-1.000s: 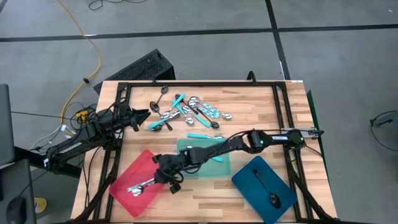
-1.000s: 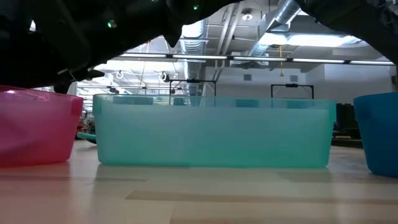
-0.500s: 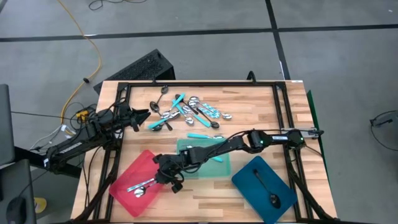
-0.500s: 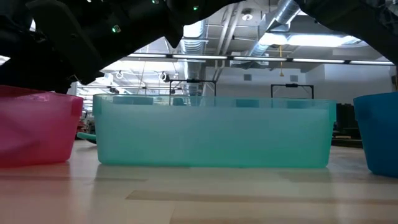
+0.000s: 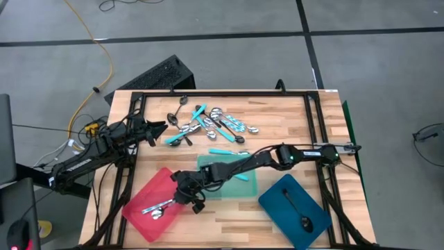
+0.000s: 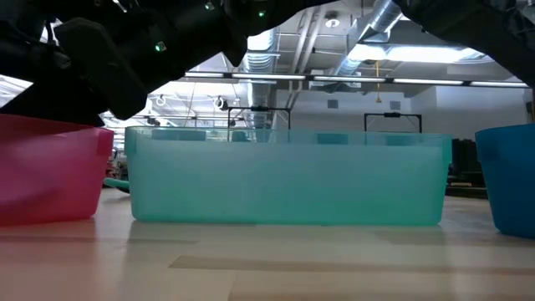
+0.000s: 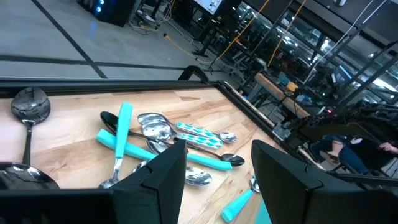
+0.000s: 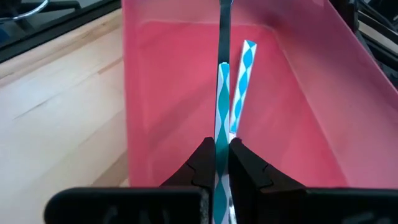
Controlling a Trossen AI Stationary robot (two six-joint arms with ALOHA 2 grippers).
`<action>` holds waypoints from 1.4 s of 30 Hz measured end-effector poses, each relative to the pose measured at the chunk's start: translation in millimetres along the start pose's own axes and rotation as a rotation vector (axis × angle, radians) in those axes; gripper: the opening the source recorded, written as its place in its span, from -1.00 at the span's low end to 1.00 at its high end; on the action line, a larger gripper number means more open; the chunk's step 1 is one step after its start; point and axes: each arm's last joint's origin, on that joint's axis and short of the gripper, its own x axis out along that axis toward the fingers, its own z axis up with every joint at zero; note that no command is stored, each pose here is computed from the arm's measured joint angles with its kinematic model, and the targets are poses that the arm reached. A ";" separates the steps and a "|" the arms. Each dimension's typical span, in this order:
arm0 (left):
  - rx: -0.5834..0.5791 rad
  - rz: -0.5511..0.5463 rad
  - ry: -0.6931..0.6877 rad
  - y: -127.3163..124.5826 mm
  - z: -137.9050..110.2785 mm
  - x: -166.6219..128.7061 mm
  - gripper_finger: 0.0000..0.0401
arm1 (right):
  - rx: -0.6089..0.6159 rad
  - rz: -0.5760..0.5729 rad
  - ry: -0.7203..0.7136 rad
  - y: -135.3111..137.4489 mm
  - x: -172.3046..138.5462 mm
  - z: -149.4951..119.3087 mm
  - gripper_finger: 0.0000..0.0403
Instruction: Sort silverware by color (type)
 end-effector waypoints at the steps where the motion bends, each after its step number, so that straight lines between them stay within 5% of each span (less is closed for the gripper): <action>1: 0.000 0.000 0.000 0.0 0.0 0.0 -0.17 | 0.001 -0.002 0.001 -0.7 -0.1 -0.3 -0.75; 9: 0.000 0.001 -0.001 0.0 0.1 0.0 -0.17 | 0.002 -0.005 0.000 -2.2 -0.5 -0.9 -0.73; 28: -0.012 0.009 0.011 0.8 -1.1 0.0 -0.17 | 0.078 -0.044 0.013 -8.7 -5.6 4.3 -0.30; 42: -0.083 -0.075 -0.068 -18.1 26.3 -14.3 -0.17 | 0.099 -0.284 0.055 -80.5 -144.2 61.5 -0.30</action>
